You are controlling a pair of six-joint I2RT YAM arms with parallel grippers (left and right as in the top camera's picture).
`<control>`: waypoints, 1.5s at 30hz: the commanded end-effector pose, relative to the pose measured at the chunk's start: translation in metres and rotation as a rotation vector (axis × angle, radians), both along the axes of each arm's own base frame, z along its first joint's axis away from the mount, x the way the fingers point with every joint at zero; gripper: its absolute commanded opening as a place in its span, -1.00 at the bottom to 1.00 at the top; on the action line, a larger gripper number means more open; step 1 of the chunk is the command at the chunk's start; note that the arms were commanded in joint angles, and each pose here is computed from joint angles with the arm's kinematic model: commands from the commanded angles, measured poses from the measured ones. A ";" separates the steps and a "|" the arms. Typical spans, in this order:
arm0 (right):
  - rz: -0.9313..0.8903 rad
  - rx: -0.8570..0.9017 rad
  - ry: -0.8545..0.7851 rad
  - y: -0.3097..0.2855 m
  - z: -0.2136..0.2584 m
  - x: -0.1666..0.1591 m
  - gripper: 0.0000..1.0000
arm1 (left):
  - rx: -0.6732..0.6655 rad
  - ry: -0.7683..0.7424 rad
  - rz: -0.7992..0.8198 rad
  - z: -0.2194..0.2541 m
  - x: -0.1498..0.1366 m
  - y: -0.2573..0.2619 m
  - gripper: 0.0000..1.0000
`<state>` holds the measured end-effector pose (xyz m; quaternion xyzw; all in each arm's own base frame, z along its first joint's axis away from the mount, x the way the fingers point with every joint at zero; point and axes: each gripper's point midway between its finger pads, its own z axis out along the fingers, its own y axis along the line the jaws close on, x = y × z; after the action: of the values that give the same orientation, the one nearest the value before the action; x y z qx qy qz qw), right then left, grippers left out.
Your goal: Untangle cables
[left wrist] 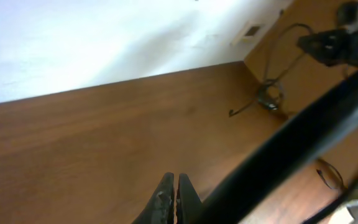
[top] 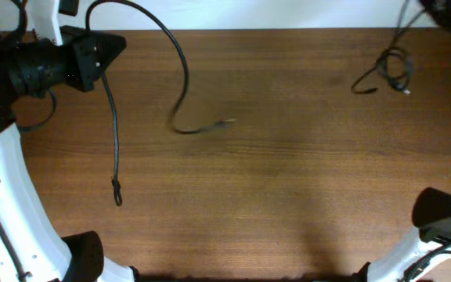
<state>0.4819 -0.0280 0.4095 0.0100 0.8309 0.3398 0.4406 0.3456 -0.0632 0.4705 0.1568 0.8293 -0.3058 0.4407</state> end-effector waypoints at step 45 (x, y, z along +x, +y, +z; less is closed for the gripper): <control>-1.116 -0.162 0.344 -0.418 -0.119 -0.143 0.97 | -0.006 -0.093 -0.244 0.019 -0.028 -0.075 -1.00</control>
<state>0.3387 -0.4453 0.2938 0.4498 0.7909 -0.0275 0.4139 0.3286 -0.1358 0.4796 0.2578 0.7931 -0.3489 0.4276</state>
